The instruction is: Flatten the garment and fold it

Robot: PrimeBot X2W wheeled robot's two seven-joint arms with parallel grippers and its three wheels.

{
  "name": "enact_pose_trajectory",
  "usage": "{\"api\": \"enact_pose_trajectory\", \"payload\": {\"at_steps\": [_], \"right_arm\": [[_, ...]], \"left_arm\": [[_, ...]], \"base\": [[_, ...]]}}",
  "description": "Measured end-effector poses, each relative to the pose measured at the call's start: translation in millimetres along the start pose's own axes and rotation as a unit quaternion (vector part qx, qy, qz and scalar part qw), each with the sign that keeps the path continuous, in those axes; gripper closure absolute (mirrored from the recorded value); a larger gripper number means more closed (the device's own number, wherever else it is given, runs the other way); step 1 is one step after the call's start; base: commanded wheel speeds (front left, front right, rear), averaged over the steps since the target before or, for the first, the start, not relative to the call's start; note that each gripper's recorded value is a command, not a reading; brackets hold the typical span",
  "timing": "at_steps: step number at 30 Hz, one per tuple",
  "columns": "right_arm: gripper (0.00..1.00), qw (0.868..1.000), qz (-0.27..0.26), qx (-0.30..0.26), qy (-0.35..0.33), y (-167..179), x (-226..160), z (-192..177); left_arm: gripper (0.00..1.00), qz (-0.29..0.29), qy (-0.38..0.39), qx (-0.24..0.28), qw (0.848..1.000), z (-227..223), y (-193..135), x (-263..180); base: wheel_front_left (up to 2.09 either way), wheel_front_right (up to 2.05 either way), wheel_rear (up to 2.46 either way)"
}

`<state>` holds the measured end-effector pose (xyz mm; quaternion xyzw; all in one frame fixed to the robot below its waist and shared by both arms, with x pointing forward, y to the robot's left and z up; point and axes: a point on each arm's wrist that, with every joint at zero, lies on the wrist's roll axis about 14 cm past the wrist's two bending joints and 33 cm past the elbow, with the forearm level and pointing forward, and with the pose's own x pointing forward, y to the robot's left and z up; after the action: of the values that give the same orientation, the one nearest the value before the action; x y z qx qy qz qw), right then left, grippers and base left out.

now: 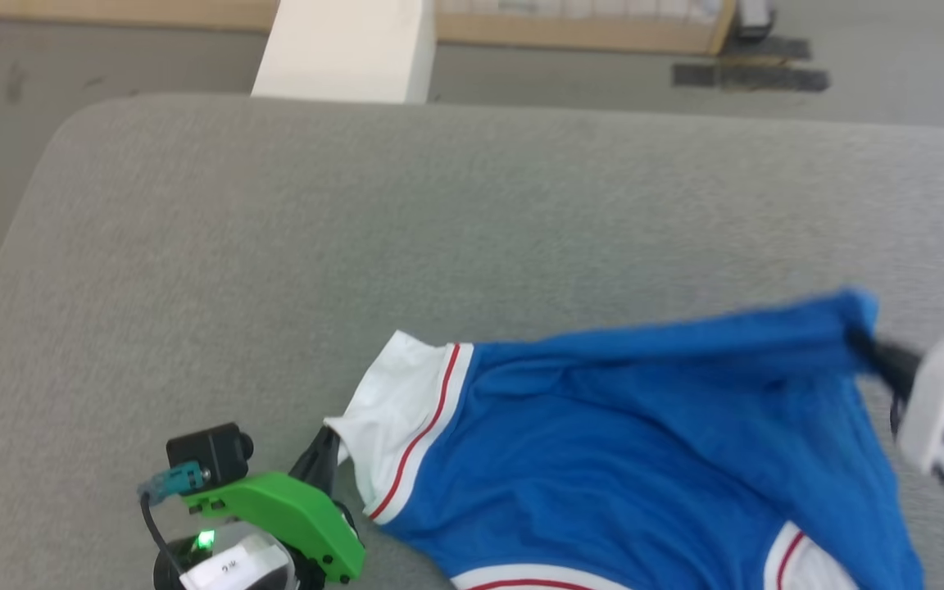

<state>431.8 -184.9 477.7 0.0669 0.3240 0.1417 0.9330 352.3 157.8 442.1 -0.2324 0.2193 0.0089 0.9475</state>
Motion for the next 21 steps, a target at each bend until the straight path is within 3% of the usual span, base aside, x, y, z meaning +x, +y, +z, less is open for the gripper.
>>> {"api": "enact_pose_trajectory", "payload": {"at_steps": [7,12,15,19,21], "right_arm": [[1.0,0.993,-0.018,0.109,0.05,2,-62,-91],[1.0,0.984,-0.019,0.164,0.071,15,-81,-131],[1.0,0.982,-0.015,0.178,0.057,20,-85,-131],[1.0,0.989,0.01,0.147,0.011,21,-80,-78],[1.0,0.993,0.012,0.116,0.003,16,-77,-52]], "left_arm": [[1.0,-0.031,-0.003,0.004,0.999,-2,-20,-9],[1.0,-0.044,-0.01,0.002,0.999,-2,-27,-15],[1.0,-0.056,-0.027,-0.015,0.998,7,-32,-15],[1.0,-0.102,-0.087,-0.007,0.991,59,-50,-2],[1.0,-0.121,-0.103,0.022,0.987,86,-58,8]], "base": [[0.0,0.0,0.0],[0.0,0.0,0.0],[0.0,0.0,0.0],[0.0,0.0,0.0],[0.0,0.0,0.0]]}}
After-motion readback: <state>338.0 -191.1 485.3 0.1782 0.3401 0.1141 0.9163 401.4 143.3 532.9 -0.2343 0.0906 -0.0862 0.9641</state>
